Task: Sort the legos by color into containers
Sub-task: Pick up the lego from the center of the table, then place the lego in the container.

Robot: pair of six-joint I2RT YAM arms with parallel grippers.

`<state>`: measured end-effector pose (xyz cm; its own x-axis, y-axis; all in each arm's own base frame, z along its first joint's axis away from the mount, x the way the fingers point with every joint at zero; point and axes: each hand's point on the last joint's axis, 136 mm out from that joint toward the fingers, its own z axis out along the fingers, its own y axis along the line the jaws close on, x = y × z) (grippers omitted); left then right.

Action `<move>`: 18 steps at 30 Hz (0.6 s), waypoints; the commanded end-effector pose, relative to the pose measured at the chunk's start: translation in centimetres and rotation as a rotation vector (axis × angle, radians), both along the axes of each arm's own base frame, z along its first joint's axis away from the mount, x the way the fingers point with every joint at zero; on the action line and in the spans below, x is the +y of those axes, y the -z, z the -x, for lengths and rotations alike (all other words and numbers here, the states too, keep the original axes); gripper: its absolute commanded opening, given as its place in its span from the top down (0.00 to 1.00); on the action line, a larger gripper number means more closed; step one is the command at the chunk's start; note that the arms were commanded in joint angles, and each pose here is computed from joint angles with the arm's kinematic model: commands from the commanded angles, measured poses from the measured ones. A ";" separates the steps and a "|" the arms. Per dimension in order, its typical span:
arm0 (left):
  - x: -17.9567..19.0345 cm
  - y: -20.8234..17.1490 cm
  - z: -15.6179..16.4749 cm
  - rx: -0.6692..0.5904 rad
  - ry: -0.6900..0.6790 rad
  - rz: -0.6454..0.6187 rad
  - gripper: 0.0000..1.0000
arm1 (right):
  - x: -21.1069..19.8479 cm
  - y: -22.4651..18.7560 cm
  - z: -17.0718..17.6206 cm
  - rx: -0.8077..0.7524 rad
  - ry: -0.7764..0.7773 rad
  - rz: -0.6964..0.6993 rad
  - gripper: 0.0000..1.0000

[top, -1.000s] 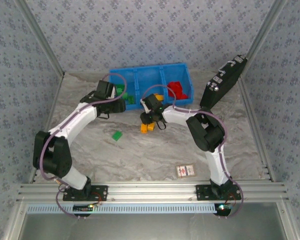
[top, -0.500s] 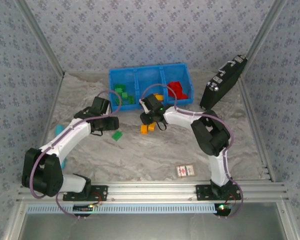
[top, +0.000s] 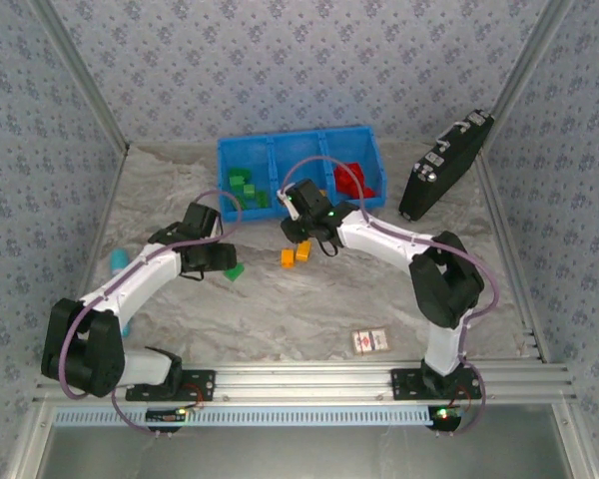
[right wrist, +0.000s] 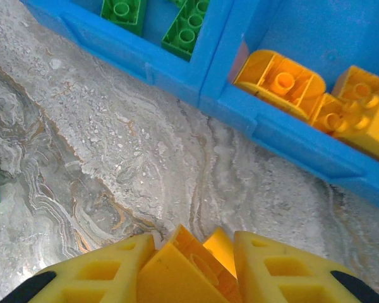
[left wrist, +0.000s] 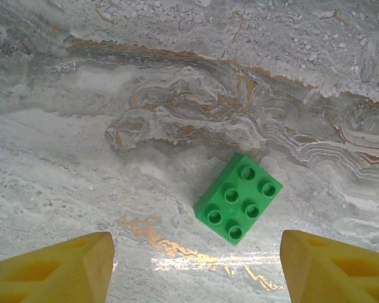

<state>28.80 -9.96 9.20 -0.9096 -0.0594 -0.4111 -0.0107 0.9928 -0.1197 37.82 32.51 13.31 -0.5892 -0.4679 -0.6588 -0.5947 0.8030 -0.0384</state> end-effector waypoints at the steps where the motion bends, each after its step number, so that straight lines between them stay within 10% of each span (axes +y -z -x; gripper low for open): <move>1: -0.6 0.3 0.3 0.005 0.008 0.032 0.30 | -1.2 -3.6 -1.4 -0.078 0.010 0.029 0.64; 18: -1.8 3.3 1.6 0.097 0.049 0.041 0.28 | -2.1 -4.7 -12.5 -0.132 0.097 -0.021 0.64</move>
